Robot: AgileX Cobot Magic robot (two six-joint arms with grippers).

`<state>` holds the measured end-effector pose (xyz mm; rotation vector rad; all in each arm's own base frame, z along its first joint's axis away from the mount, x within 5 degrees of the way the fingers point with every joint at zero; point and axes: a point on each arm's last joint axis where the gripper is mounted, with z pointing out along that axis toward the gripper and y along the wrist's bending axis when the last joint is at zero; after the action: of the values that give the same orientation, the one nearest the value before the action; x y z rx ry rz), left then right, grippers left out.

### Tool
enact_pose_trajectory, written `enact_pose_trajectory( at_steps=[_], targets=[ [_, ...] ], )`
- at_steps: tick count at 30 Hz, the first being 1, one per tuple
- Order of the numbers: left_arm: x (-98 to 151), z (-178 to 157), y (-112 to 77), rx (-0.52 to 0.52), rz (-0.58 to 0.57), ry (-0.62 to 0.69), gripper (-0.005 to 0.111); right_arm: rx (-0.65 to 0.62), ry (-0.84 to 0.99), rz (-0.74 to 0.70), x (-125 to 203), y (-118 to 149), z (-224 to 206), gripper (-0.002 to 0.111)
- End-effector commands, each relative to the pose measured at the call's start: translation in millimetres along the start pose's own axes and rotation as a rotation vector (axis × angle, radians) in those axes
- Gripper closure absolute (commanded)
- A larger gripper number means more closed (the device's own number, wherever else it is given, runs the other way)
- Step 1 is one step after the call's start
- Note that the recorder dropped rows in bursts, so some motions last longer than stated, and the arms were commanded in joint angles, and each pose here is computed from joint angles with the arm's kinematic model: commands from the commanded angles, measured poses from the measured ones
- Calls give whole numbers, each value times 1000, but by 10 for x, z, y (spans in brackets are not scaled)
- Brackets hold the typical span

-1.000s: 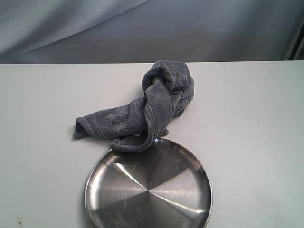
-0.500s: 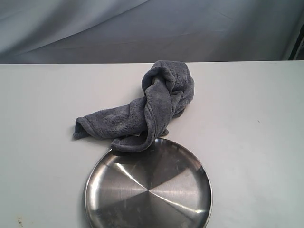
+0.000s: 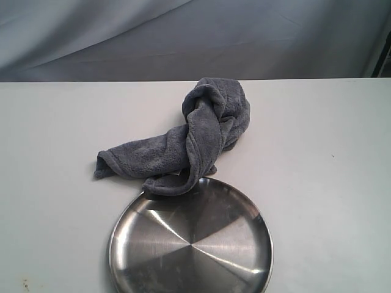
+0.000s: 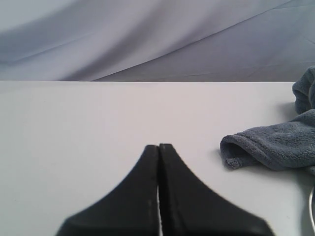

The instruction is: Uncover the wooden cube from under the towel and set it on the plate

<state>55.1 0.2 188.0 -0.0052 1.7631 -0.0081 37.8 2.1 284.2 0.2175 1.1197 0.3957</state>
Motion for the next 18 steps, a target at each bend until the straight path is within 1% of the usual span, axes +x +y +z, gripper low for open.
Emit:
enact_pose_trajectory(
  at_steps=[1,2,4,6,8,11,16,18],
  targets=[
    [-11,-3,-2,5,0,-14,107,-131,-65,-122,-330,244,88,108],
    [-11,-3,-2,5,0,-14,107,-146,-39,-156,-376,287,163,108],
    [-11,-3,-2,5,0,-14,107,-165,5,-163,-474,361,317,108],
    [-11,-3,-2,5,0,-14,107,-199,67,-225,-511,425,503,108],
    [-11,-3,-2,5,0,-14,107,-252,151,-281,-501,487,733,108],
    [-11,-3,-2,5,0,-14,107,-353,309,-331,-377,547,1056,108],
    [-11,-3,-2,5,0,-14,107,-438,584,-280,-138,555,1497,108],
    [-11,-3,-2,5,0,-14,107,-464,681,-189,-10,547,1732,108]
  ],
)
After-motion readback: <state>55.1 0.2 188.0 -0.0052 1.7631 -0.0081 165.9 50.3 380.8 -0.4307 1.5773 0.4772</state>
